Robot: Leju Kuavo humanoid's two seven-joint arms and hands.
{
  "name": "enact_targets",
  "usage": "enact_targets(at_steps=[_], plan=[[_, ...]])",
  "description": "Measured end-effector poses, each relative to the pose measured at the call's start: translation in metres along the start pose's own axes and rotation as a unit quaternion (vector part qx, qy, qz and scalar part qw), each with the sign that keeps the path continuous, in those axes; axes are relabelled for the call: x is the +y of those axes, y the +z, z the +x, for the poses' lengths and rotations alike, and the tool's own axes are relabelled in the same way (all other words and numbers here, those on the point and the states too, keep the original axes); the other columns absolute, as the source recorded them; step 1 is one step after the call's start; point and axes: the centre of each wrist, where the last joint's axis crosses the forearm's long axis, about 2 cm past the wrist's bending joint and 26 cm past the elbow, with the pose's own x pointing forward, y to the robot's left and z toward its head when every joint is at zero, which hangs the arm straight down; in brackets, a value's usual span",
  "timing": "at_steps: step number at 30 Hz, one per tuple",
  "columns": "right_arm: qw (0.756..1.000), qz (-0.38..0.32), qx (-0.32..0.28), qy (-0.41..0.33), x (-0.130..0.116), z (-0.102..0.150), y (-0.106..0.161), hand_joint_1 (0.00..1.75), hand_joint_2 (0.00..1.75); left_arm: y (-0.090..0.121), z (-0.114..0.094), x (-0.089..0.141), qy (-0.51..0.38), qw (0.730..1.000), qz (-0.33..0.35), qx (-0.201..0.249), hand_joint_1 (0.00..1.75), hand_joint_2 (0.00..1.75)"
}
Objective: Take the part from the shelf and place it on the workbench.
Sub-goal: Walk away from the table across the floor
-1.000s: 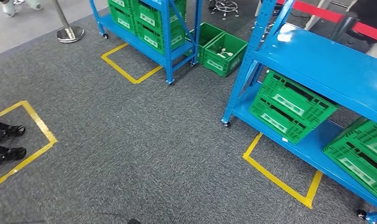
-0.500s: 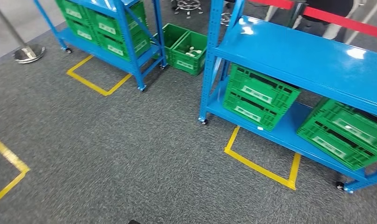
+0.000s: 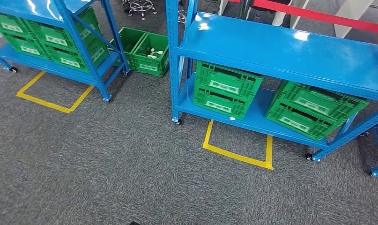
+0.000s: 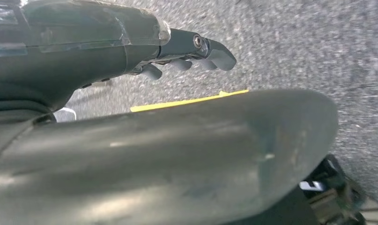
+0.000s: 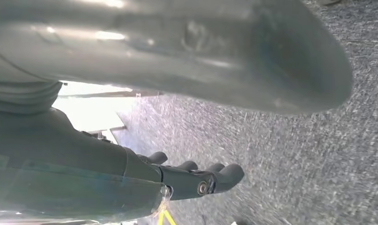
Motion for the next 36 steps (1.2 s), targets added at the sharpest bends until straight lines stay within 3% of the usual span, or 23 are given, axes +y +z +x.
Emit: enact_targets(at_steps=[31,35,36], plan=[[1.0,0.001,0.001,0.0,-0.001,0.0,0.0,0.0,0.0,0.0,0.001,-0.002,0.003,1.0,-0.002,-0.001,0.0,0.0],[1.0,0.002,-0.001,0.001,-0.001,-0.004,-0.001,0.0,1.75,0.001,0.005,-0.002,0.007,1.0,-0.002,-0.005,0.0,0.0],[1.0,0.003,-0.001,0.001,-0.001,-0.004,-0.001,0.0,1.75,0.001,0.005,-0.002,0.007,1.0,-0.002,-0.005,0.0,0.0]])
